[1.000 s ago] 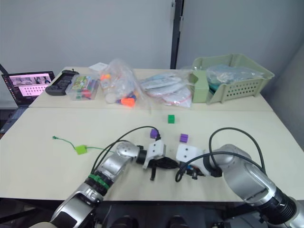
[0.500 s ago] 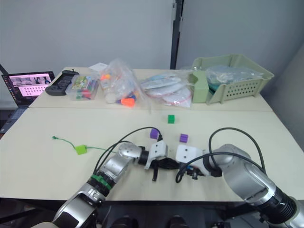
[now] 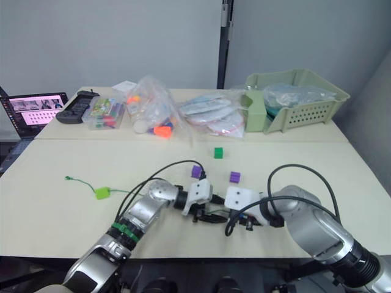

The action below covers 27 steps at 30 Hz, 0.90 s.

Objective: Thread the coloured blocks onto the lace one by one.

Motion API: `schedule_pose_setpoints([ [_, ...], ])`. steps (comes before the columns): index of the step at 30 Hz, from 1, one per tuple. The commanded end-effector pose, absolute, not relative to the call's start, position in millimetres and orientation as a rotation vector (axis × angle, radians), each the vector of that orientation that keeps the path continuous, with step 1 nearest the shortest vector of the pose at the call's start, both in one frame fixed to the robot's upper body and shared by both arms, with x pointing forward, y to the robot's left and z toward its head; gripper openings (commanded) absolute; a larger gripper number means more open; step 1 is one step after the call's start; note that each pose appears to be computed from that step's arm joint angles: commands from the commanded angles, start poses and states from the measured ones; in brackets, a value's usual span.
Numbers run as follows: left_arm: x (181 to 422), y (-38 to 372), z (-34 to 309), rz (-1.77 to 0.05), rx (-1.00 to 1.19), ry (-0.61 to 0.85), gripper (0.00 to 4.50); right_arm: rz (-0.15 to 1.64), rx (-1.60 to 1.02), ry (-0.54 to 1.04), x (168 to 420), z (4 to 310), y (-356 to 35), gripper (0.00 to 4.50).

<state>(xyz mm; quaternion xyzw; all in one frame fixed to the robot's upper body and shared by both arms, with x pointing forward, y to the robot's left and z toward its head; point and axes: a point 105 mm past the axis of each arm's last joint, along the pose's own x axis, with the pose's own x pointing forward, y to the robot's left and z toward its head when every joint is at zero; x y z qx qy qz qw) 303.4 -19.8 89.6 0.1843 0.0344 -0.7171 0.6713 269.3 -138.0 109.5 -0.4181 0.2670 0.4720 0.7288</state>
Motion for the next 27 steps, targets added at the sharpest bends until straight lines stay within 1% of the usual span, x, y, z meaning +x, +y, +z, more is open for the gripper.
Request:
schedule_pose_setpoints([
  [1,302.0,-20.1,99.5,-1.627,0.438,0.035,2.68,1.063,-0.911,0.603,266.9,103.0,-134.7,1.29],
  [7,302.3,-18.8,96.4,-1.624,0.443,0.047,2.68,1.062,-0.910,0.601,266.8,103.2,-134.2,1.29],
  [10,302.1,-19.3,96.4,-1.628,0.435,0.049,1.84,1.060,-0.910,0.599,267.7,104.0,-134.2,1.29],
  [13,301.3,-20.1,96.3,-1.634,0.427,0.050,0.88,1.059,-0.911,0.600,267.7,104.3,-134.8,1.29],
  [15,300.1,-21.7,96.2,-1.642,0.427,0.049,0.10,1.058,-0.911,0.600,268.0,104.4,-135.1,1.29],
  [16,299.3,-22.9,96.3,-1.647,0.426,0.047,0.01,1.058,-0.911,0.600,267.9,104.4,-135.1,1.29],
  [27,295.7,-45.2,97.8,-1.679,0.401,0.024,0.00,1.058,-0.912,0.600,268.0,105.1,-135.7,1.29],
])
